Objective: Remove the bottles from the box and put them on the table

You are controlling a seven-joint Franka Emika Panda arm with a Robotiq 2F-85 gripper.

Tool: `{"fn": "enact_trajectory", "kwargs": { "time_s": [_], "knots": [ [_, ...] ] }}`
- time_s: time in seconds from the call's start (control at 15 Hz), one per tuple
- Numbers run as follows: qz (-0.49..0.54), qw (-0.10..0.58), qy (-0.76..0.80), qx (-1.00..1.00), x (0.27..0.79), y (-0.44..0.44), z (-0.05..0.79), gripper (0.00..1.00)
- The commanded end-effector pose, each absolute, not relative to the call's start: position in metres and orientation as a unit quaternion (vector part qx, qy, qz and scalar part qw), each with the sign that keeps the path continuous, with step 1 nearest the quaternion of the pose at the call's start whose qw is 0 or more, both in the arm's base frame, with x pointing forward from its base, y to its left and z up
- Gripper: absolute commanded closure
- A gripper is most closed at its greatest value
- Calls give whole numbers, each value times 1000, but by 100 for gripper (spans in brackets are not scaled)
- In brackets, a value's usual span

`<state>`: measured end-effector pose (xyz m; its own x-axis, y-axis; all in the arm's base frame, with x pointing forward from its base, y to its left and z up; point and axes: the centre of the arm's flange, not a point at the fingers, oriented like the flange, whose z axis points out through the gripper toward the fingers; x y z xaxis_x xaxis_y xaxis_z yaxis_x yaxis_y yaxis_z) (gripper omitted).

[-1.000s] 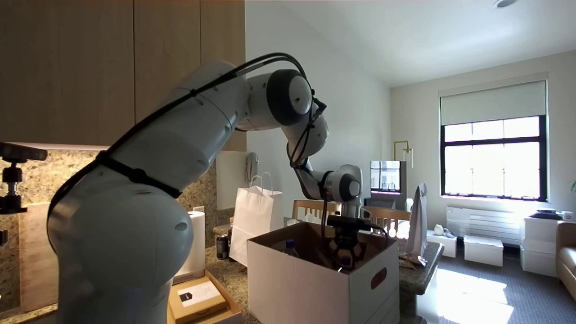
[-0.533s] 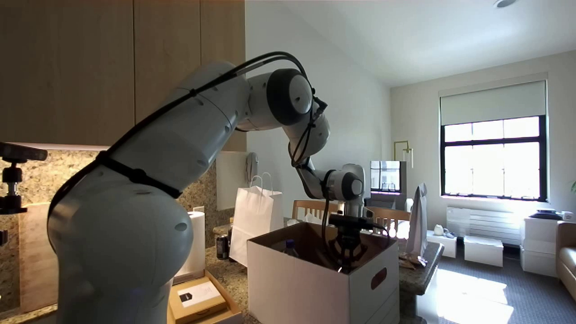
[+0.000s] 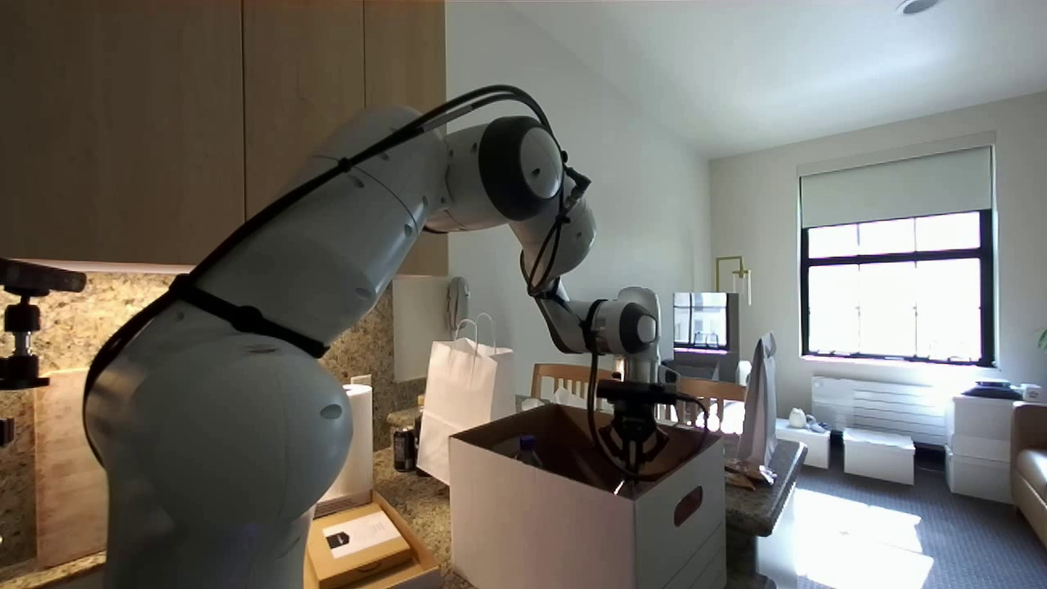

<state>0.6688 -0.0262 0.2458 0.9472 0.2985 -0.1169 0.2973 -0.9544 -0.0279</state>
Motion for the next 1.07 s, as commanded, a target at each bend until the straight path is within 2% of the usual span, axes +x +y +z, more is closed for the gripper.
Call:
{"fn": "enact_trajectory", "kwargs": {
  "time_s": [0.0, 0.53, 0.6, 0.8, 0.87, 1.0],
  "knots": [
    [56, -22, -142, -988, 668, -16, 252, 56],
    [51, -24, -164, -985, 674, 2, 251, 5],
    [49, -24, -163, -985, 673, 1, 251, 1],
    [50, -17, -172, -984, 671, -5, 249, 0],
    [52, -17, -172, -984, 672, -6, 249, 22],
    [54, -21, -174, -983, 671, -7, 247, 26]
  ]
}}
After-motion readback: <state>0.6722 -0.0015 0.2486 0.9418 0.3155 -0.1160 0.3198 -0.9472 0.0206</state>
